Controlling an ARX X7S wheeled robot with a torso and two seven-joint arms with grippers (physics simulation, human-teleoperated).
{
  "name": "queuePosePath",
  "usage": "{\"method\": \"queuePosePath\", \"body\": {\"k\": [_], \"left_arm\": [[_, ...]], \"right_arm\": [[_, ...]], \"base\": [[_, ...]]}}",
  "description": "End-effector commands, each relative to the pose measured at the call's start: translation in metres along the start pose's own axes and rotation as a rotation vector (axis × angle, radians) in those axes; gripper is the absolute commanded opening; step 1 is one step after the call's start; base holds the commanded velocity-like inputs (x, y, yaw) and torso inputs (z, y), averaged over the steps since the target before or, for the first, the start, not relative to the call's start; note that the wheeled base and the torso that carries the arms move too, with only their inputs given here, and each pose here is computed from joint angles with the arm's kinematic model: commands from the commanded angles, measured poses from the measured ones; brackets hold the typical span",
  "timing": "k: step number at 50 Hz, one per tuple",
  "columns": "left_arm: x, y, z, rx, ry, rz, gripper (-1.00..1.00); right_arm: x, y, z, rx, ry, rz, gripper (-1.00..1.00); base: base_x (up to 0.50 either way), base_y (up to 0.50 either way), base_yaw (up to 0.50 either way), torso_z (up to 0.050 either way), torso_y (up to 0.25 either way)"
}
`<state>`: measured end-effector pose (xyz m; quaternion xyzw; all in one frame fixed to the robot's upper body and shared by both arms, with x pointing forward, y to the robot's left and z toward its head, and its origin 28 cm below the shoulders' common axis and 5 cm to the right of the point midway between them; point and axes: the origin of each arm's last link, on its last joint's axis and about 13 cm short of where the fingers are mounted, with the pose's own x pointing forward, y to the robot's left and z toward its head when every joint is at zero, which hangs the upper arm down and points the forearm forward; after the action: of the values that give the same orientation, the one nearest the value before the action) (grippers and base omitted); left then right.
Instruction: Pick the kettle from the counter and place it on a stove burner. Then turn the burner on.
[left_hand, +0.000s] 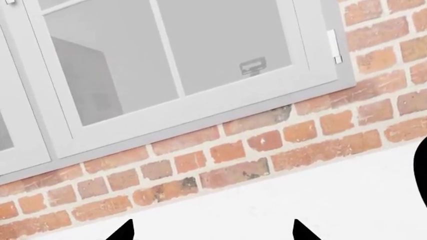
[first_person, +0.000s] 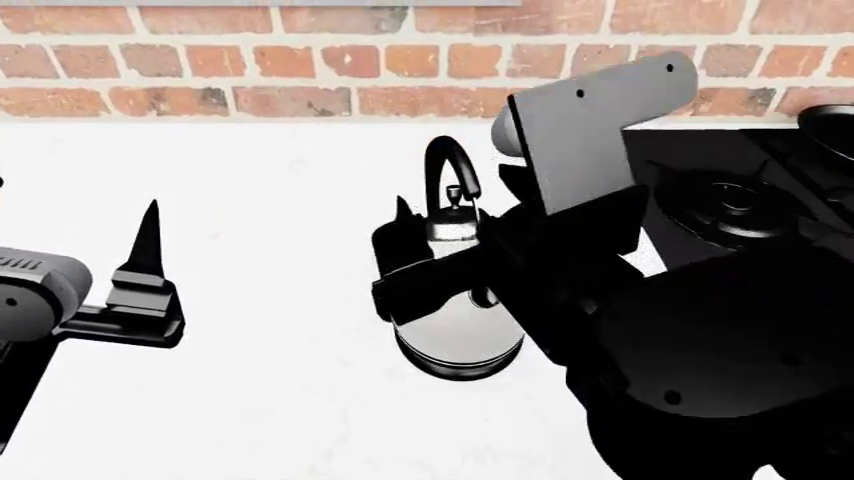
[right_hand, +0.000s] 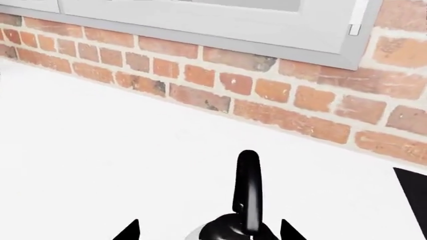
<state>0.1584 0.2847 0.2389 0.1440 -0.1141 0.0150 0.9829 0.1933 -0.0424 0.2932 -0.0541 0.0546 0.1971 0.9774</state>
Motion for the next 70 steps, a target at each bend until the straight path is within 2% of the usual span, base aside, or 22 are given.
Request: {"method": "queuePosePath", "body": {"k": [1,15,29,36,49,70], "left_arm": [[0.0,0.001,-0.002,-0.001,0.006,0.002,1.0],[0.001,0.001,-0.001,-0.004,0.004,0.004,1.0],[0.001,0.0,-0.002,0.0,0.008,0.0,1.0],[0.002,0.0,-0.002,0.004,0.009,-0.003,1.0],[0.003,0.0,-0.005,0.002,0.014,-0.003,1.0],[0.003,0.0,-0.009,0.004,0.025,0.001,1.0]], "right_arm": [[0.01,0.002,0.013,-0.076,0.054,-0.053,1.0],[0.024,-0.005,0.015,-0.089,0.073,-0.095,1.0],[0.041,-0.028,0.018,0.016,0.081,-0.112,1.0],[0.054,-0.034,0.017,0.041,0.093,-0.093,1.0],[0.07,-0.033,0.017,0.018,0.126,-0.063,1.0],[0.082,-0.024,-0.004,0.003,0.199,-0.014,1.0]], "base": [[0.0,0.0,0.0,0.0,0.0],[0.0,0.0,0.0,0.0,0.0],[0.0,0.0,0.0,0.0,0.0],[0.0,0.0,0.0,0.0,0.0],[0.0,0.0,0.0,0.0,0.0],[0.0,0.0,0.0,0.0,0.0]]}}
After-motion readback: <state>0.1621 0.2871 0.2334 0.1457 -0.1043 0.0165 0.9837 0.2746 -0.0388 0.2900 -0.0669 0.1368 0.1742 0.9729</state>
